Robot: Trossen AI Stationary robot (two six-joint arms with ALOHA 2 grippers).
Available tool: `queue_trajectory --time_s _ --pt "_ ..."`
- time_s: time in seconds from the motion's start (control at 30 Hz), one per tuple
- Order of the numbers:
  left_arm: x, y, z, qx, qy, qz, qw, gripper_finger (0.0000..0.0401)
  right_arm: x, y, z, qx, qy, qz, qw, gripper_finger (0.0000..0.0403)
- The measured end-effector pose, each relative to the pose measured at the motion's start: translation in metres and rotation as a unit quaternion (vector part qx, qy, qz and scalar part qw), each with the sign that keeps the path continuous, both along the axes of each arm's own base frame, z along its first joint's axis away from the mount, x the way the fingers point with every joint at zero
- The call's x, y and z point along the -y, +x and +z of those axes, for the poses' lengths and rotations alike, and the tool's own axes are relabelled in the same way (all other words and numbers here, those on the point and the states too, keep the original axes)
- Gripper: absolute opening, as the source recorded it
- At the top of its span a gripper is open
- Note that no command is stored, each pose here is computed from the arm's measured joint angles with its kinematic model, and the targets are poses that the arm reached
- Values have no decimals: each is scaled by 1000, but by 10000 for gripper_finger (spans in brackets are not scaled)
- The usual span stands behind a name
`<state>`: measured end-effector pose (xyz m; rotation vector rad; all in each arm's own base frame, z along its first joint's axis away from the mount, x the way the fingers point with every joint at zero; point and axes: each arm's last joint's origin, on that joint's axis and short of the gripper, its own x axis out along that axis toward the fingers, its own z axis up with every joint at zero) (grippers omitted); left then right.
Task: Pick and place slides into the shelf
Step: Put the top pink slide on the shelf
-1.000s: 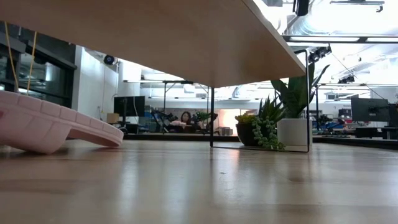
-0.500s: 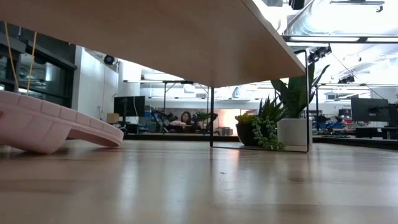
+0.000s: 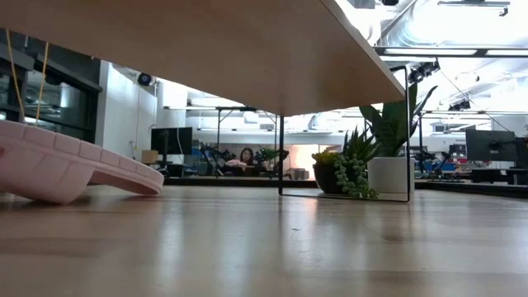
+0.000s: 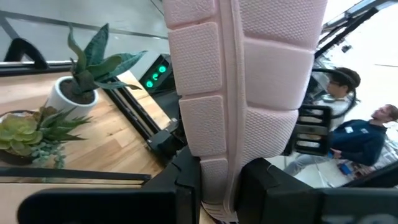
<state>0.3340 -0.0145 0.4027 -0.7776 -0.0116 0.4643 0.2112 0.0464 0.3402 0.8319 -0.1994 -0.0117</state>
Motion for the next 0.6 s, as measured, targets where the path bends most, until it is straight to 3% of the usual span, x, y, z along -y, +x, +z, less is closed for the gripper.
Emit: queue_trajectory --time_s 0.6 --pt "0 0 3 19 -5 -3 1000 51 4 0 2 9 -2 -8 1000 184"
